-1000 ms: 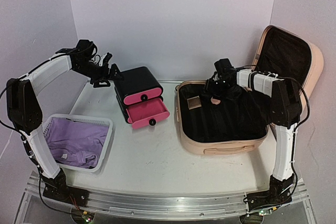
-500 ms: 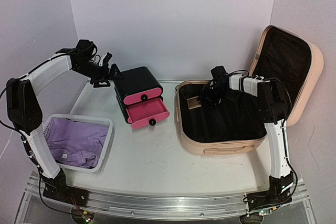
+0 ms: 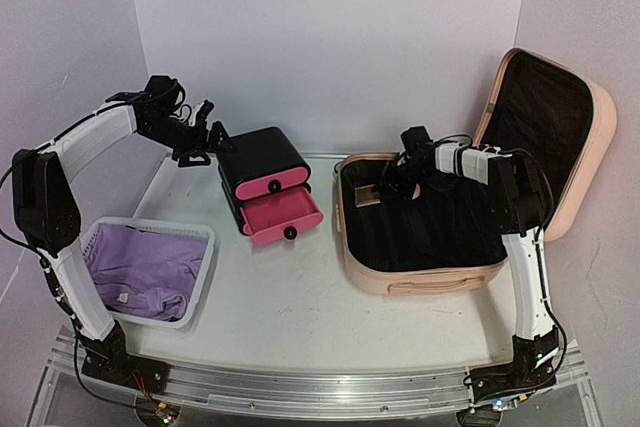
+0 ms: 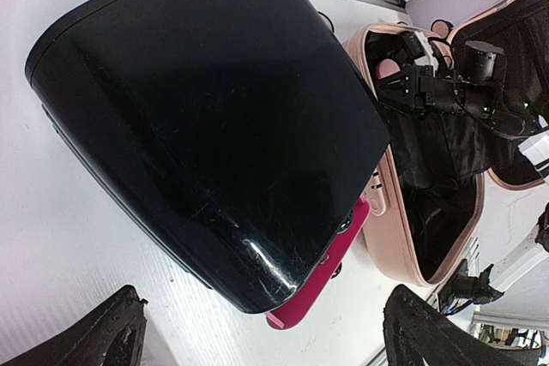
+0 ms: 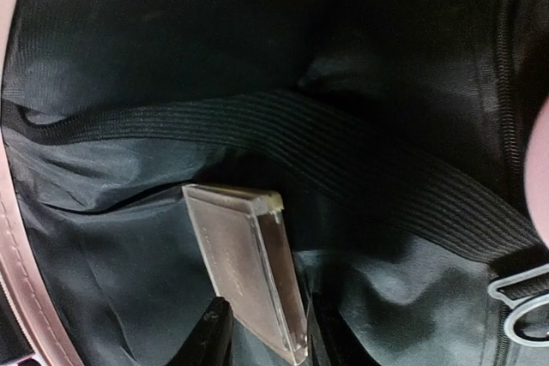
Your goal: Open, take out, and arrange the luggage
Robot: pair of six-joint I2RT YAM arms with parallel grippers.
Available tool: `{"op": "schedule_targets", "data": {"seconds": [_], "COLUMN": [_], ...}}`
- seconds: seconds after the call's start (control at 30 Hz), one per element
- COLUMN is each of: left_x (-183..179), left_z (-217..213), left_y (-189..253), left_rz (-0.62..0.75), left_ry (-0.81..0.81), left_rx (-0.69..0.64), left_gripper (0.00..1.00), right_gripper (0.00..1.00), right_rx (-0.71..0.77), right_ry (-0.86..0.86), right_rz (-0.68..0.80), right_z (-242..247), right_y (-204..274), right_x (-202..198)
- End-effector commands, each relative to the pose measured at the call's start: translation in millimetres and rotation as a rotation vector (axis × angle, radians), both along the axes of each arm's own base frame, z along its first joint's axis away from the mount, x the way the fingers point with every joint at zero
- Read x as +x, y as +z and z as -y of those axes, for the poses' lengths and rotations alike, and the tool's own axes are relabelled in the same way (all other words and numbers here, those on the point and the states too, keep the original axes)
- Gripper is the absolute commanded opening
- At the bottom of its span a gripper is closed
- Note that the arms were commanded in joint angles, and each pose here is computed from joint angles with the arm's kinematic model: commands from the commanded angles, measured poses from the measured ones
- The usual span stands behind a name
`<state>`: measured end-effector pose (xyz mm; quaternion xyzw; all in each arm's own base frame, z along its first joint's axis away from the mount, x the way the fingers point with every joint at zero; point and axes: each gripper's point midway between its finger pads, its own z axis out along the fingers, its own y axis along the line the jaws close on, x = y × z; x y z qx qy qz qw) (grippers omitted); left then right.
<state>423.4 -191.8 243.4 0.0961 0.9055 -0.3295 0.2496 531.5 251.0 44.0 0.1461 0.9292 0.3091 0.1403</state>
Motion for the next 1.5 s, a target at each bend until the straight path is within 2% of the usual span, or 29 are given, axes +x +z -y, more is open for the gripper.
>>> {"op": "schedule_targets", "data": {"seconds": [0.0, 0.27, 0.53, 0.73, 1.03, 1.17, 1.33, 1.47], "left_x": [4, 4, 4, 3, 2, 1, 1, 0], "left_z": [0, 0, 0, 0, 0, 1, 2, 3], "left_y": [14, 13, 12, 14, 19, 20, 21, 23], "left_rz": [0.048, 0.046, 0.045, 0.049, 0.055, 0.053, 0.053, 0.053], "left_ry": [-0.001, -0.001, -0.002, -0.001, -0.003, -0.004, -0.006, -0.011], "left_rx": [-0.024, -0.020, -0.023, -0.023, -0.031, -0.037, -0.041, -0.054], "left_gripper": [0.97, 0.97, 0.97, 0.97, 0.97, 0.97, 0.97, 0.97], "right_gripper": [0.30, 0.24, 0.00, 0.00, 0.00, 0.00, 0.00, 0.00], "right_rx": [0.077, 0.096, 0.155, 0.154, 0.193, 0.229, 0.274, 0.262], "right_ry": [0.012, -0.029, -0.145, -0.206, -0.211, -0.182, -0.128, -0.191], "right_rz": [0.088, 0.098, 0.143, 0.190, 0.284, 0.303, 0.305, 0.251], "right_z": [-20, -21, -16, -2, 10, -14, -82, -119], "right_y": [18, 13, 25, 56, 133, 162, 189, 190], "right_x": [21, 27, 35, 24, -14, -44, -93, -128]}}
